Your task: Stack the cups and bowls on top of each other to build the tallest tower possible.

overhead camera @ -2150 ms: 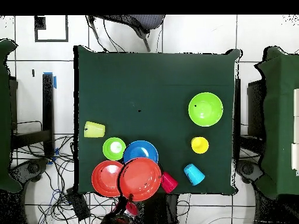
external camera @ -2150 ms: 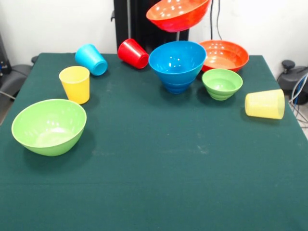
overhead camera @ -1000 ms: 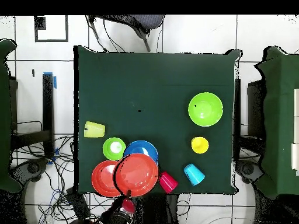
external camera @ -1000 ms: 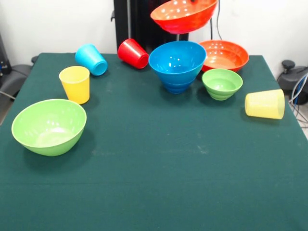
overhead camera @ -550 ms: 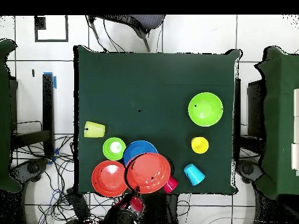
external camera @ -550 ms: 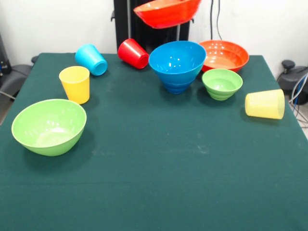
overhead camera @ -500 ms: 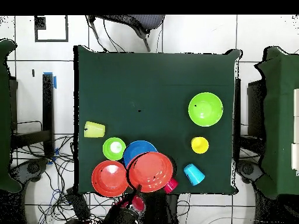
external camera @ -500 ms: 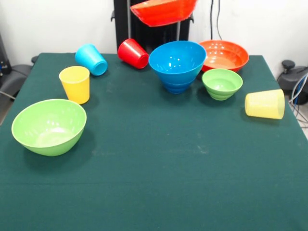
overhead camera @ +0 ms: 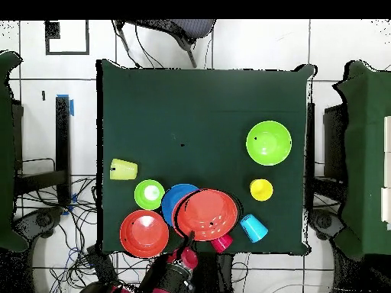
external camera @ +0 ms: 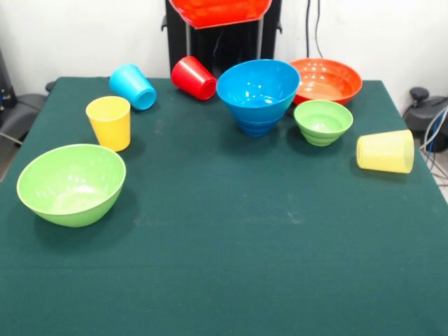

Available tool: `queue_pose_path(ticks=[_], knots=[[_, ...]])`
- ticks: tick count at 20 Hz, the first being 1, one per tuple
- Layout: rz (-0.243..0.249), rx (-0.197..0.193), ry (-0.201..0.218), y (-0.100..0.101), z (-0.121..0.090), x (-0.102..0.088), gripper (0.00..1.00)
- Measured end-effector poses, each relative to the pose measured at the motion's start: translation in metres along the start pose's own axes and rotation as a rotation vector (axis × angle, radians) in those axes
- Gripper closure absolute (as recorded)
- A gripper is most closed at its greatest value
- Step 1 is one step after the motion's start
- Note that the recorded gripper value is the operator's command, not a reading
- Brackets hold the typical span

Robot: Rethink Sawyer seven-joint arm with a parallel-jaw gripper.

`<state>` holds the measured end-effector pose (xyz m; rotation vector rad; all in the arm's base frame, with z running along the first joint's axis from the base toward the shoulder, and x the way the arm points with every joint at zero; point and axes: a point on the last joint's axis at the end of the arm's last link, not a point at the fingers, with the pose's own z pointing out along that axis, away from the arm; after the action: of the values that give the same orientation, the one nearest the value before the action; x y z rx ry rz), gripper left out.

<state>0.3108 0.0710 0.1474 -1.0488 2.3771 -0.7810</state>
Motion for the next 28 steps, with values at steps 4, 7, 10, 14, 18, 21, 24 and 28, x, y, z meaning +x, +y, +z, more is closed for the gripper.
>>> queue_pose_path(ticks=[4,7,10,14,18,21,24,28], knots=[[-0.020,0.018,0.008,0.002,0.008,0.003,1.00],[-0.032,0.021,0.018,0.010,0.014,0.005,1.00],[-0.035,0.010,0.029,0.020,0.019,0.008,1.00],[-0.033,-0.024,0.037,0.037,0.023,0.010,1.00],[-0.031,-0.069,0.039,0.054,0.025,0.012,1.00],[-0.032,-0.092,0.040,0.063,0.025,0.013,1.00],[-0.033,-0.119,0.039,0.071,0.024,0.014,1.00],[-0.031,-0.156,0.033,0.081,0.021,0.016,1.00]])
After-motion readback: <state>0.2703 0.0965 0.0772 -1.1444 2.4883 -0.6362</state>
